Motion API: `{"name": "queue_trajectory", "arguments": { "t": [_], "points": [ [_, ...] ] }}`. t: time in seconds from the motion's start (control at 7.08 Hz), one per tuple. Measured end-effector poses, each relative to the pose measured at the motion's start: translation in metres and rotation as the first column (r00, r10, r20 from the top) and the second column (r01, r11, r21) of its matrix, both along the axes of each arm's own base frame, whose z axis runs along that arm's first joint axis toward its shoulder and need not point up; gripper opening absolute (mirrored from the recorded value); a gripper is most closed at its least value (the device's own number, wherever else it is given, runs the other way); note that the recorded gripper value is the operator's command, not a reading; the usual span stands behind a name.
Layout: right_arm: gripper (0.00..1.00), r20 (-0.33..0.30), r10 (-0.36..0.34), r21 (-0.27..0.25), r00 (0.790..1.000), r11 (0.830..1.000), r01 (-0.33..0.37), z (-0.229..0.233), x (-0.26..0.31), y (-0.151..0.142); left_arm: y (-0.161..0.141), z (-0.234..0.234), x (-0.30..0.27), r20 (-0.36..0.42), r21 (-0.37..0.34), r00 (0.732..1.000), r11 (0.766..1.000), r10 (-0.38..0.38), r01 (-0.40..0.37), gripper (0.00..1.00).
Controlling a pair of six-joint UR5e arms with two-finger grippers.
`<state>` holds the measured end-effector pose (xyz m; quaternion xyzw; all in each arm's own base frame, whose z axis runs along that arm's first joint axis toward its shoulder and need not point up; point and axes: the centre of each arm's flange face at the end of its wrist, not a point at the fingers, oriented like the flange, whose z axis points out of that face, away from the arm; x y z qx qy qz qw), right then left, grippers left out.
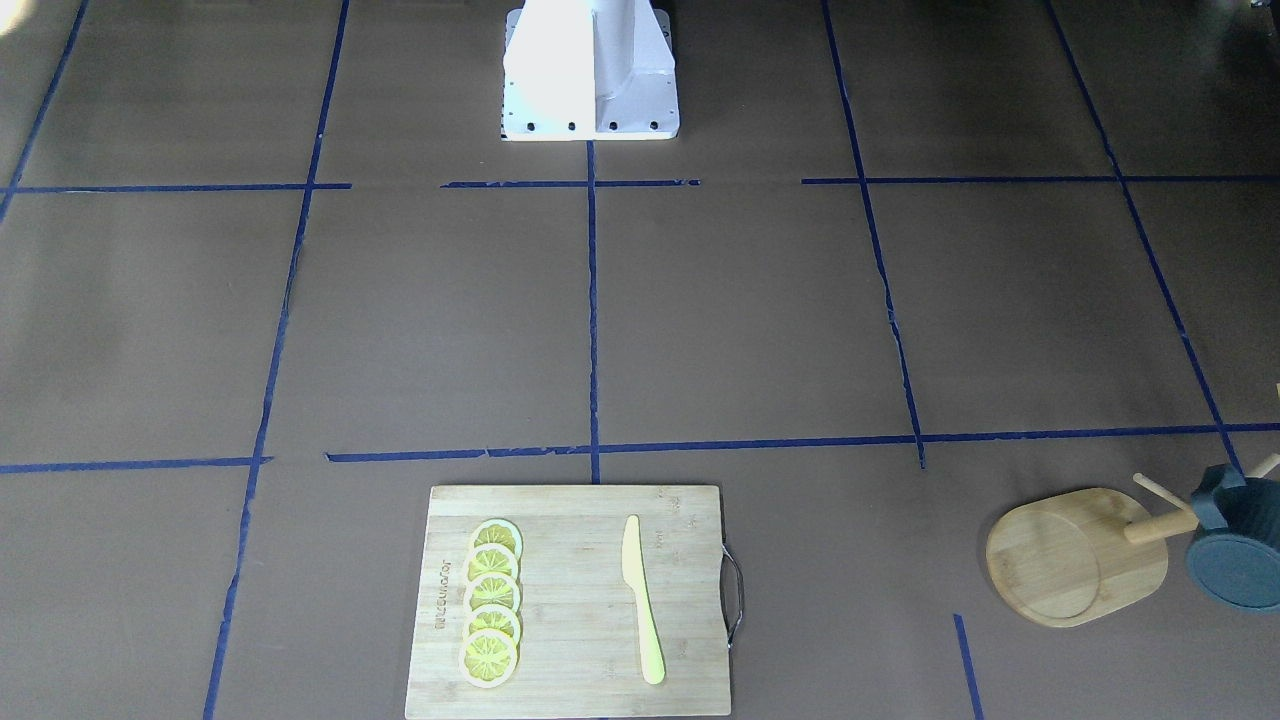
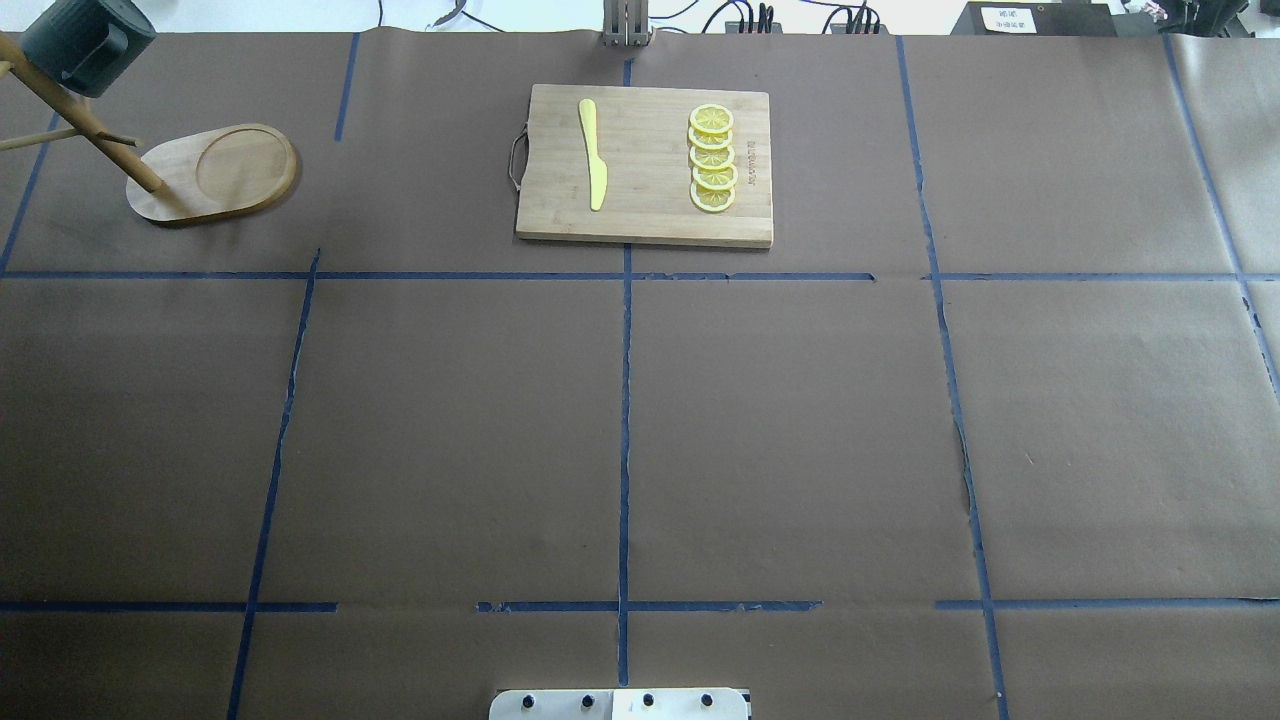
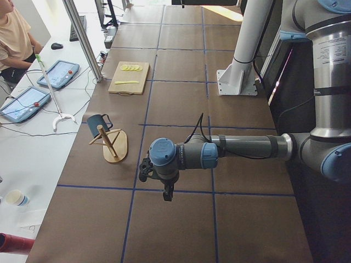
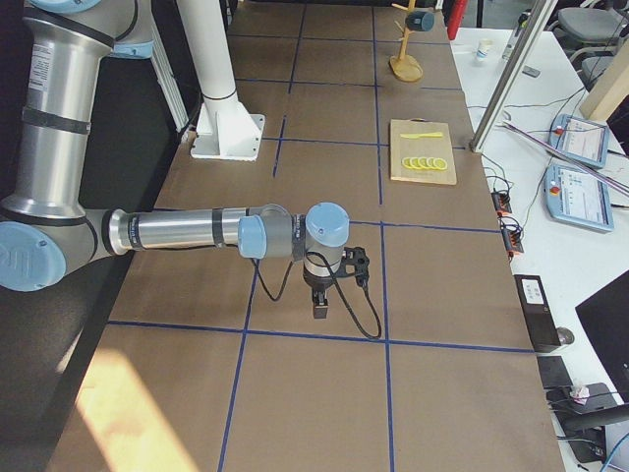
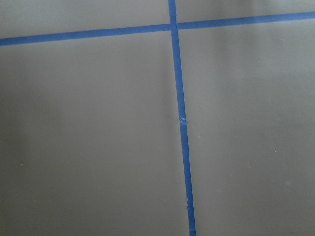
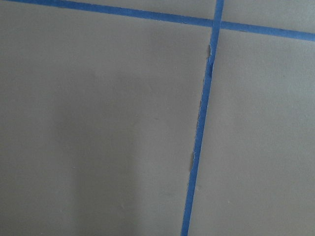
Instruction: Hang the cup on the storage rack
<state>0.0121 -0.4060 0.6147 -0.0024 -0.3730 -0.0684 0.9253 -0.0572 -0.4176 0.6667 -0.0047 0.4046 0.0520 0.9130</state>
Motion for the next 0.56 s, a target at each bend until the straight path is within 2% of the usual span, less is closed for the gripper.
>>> {"name": "queue_trajectory", "arguments": {
  "t": [0.56],
  "points": [
    [1.0, 0.0, -0.002, -0.009, 1.0, 1.0, 0.002, 0.005, 0.0, 0.0, 0.013, 0.015, 0.0, -0.001, -0.036, 1.0, 0.999, 0.0, 0.0, 1.0]
  ]
}}
